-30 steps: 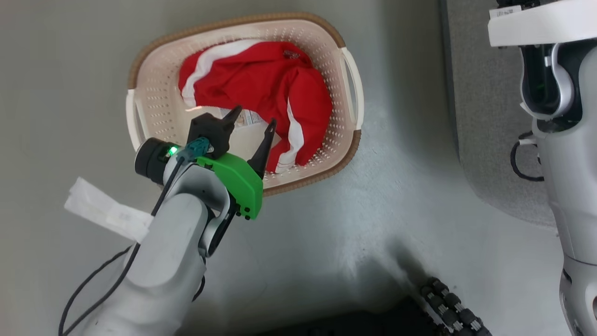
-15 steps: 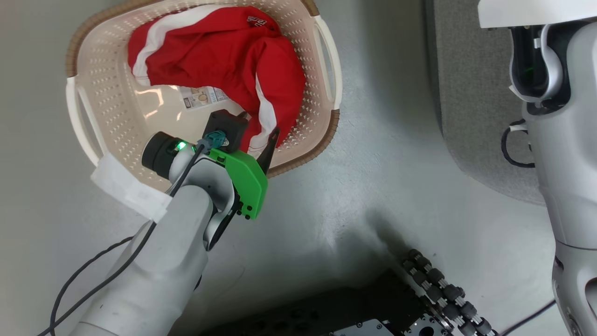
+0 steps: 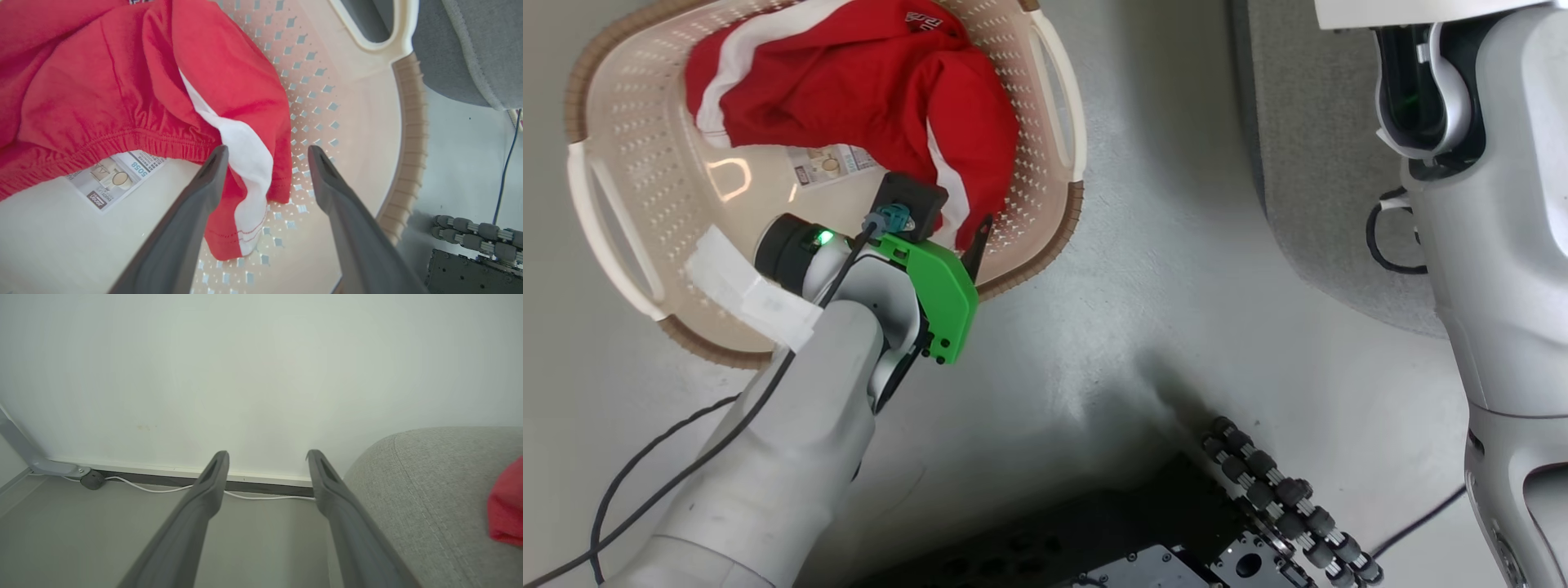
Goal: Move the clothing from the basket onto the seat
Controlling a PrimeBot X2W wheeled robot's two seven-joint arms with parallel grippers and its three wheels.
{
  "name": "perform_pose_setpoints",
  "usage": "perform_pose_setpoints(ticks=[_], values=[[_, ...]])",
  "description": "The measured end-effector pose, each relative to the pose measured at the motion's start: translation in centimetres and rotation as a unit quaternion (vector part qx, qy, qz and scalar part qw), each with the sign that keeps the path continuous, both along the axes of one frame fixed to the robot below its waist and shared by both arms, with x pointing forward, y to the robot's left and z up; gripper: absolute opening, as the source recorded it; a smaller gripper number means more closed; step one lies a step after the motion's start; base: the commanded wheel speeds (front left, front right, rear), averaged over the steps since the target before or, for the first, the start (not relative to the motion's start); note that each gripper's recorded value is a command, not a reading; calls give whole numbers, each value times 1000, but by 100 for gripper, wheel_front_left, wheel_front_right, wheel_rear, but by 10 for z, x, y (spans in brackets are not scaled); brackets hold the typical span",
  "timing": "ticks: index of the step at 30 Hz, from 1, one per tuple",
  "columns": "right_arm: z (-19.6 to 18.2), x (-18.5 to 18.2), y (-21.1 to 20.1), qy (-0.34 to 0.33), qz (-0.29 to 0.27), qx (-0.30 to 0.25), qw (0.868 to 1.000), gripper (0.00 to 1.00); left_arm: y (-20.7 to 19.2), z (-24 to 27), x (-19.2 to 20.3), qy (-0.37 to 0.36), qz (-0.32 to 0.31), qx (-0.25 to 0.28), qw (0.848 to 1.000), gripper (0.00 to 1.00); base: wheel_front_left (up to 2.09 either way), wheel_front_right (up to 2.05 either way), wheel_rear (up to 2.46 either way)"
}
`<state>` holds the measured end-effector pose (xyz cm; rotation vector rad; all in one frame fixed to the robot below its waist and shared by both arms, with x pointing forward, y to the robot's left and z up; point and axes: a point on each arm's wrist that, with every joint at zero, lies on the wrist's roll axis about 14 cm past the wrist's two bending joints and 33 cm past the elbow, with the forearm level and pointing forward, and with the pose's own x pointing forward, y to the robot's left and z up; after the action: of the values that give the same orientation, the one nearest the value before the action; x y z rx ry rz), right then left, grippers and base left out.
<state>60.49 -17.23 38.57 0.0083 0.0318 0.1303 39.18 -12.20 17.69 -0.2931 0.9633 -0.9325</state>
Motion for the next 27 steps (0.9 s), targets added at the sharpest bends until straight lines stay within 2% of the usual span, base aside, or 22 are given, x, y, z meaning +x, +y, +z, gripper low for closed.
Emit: perform_pose_setpoints(ticks=[11,27], values=[[-13,0,-8,9,-5,-13,1000,100,-10,-24,2,16,-11,9,1000,100,0,0,0],[-25,-3,-11,24,-8,-16,1000,100,1,-46,1,14,-9,51,999,100,0,0,0]])
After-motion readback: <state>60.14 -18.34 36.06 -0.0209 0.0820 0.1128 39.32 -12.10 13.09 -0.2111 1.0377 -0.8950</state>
